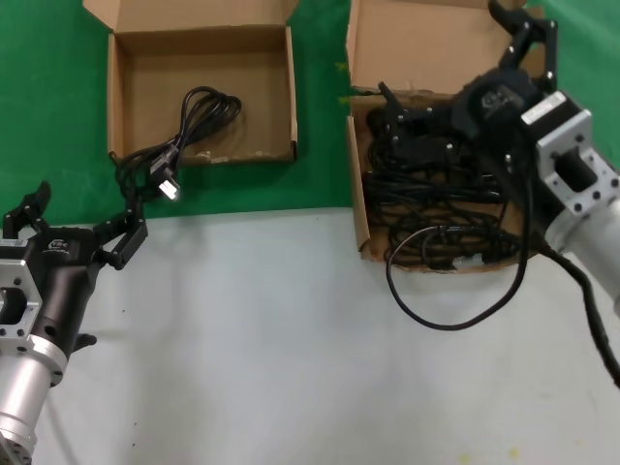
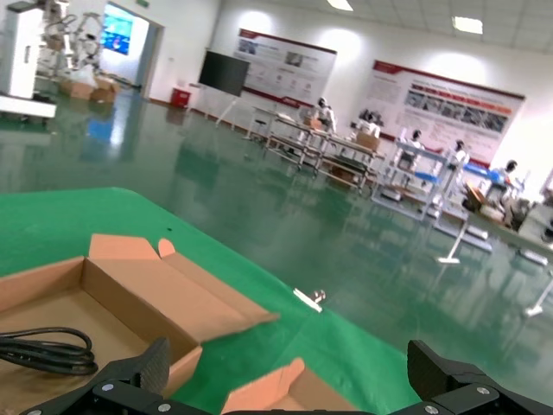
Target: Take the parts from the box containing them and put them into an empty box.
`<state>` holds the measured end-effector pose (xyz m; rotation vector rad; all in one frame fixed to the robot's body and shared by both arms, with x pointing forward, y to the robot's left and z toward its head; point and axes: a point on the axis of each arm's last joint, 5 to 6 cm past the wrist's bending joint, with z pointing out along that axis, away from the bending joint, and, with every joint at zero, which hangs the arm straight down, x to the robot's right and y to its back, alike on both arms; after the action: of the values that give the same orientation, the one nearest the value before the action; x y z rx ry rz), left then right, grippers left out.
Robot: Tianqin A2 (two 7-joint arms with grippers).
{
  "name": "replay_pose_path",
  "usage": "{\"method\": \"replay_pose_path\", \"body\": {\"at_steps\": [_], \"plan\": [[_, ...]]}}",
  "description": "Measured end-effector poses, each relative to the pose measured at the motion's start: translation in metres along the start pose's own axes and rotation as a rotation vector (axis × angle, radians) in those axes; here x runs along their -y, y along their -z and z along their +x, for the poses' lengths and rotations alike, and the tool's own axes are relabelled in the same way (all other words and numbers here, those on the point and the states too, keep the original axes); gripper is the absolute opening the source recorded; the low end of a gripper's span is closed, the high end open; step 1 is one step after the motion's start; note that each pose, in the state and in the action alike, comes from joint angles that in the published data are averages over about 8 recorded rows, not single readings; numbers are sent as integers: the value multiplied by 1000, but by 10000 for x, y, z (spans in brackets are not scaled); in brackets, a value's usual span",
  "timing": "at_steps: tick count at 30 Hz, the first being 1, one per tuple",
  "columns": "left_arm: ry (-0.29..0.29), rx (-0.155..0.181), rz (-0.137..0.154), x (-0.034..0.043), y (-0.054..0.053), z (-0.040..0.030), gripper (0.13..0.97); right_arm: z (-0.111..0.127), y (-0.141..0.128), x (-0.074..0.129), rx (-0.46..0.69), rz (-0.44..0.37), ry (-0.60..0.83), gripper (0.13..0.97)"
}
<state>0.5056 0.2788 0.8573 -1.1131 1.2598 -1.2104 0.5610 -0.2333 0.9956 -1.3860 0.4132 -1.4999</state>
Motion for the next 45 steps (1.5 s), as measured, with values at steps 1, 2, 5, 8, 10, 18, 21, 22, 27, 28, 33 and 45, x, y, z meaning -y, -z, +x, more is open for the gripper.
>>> {"method": "replay_pose_path", "body": {"at_steps": [1, 2, 5, 8, 10, 18, 21, 22, 27, 28, 33, 45], "plan": [[0, 0, 0, -1, 1, 0, 631, -11, 18, -27, -4, -5, -12, 966], [0, 1, 0, -1, 2, -1, 658, -22, 35, -54, -7, -10, -24, 966], [0, 2, -1, -3, 4, -1, 658, -54, 88, -132, -19, -27, -59, 966], [0, 3, -1, -4, 7, -2, 700, -86, 146, -211, -32, -45, -95, 966], [0, 4, -2, -5, 8, -3, 742, -107, 186, -264, -41, -58, -118, 966], [-1, 7, -3, -10, 15, -5, 864, -195, 361, -476, -82, -118, -211, 966], [-1, 9, -4, -11, 17, -6, 902, -227, 431, -553, -100, -143, -245, 966], [-1, 9, -4, -12, 18, -7, 915, -238, 455, -579, -106, -151, -256, 966], [-1, 11, -5, -14, 22, -8, 942, -290, 579, -704, -136, -196, -309, 966], [-1, 11, -5, -15, 23, -8, 947, -301, 606, -729, -143, -206, -319, 966], [-2, 13, -6, -18, 27, -10, 966, -355, 742, -853, -176, -256, -371, 966], [-2, 17, -7, -21, 33, -12, 966, -435, 960, -1028, -229, -338, -442, 966]]}}
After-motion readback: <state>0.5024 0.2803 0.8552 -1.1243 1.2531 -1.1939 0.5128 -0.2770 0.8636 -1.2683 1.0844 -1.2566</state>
